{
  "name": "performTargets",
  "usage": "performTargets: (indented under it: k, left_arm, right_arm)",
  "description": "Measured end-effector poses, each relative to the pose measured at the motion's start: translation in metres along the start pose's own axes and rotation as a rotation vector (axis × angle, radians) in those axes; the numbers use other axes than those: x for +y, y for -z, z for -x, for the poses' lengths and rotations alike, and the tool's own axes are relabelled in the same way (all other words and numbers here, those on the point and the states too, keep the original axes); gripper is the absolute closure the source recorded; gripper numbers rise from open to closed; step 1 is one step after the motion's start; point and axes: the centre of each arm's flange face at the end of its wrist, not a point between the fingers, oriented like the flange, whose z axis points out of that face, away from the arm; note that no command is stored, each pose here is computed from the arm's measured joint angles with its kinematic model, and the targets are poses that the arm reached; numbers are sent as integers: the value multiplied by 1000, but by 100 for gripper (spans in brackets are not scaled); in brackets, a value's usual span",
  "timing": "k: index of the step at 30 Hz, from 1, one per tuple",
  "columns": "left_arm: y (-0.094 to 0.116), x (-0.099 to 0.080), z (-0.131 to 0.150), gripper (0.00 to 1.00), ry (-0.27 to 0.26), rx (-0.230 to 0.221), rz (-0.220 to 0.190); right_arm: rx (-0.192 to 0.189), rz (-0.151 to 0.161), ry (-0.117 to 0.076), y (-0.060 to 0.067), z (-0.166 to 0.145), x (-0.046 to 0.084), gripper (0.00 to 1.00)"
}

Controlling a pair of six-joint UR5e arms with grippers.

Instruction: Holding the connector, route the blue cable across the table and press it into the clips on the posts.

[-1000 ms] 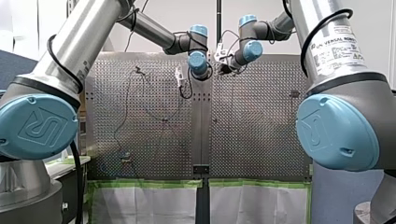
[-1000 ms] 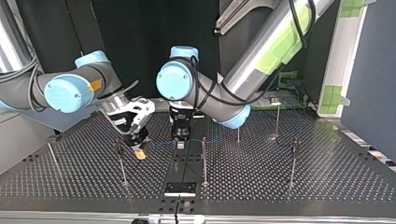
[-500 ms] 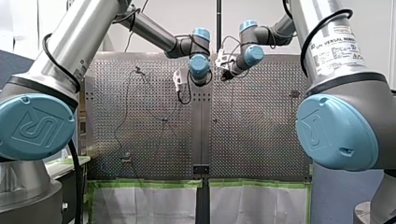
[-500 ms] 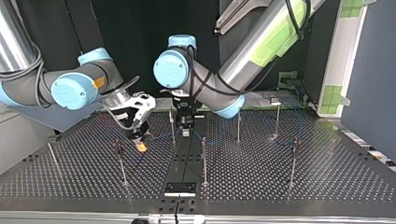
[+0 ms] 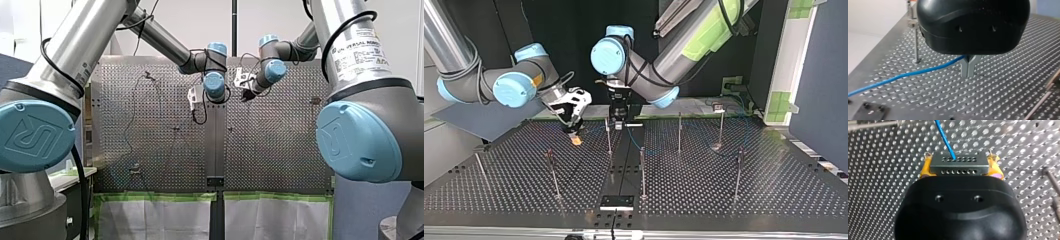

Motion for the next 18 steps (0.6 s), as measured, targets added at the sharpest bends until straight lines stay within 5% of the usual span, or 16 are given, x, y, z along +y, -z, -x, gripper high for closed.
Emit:
performTargets:
  k: [6,18]
  left_arm:
    - [1,3,-34,100,-14,29,-45]
    - [4,17,-133,100,-45,132,-114]
  right_arm:
    - [-7,13,33,1,21,11,100]
    - [-76,4,50,3,80,15,100]
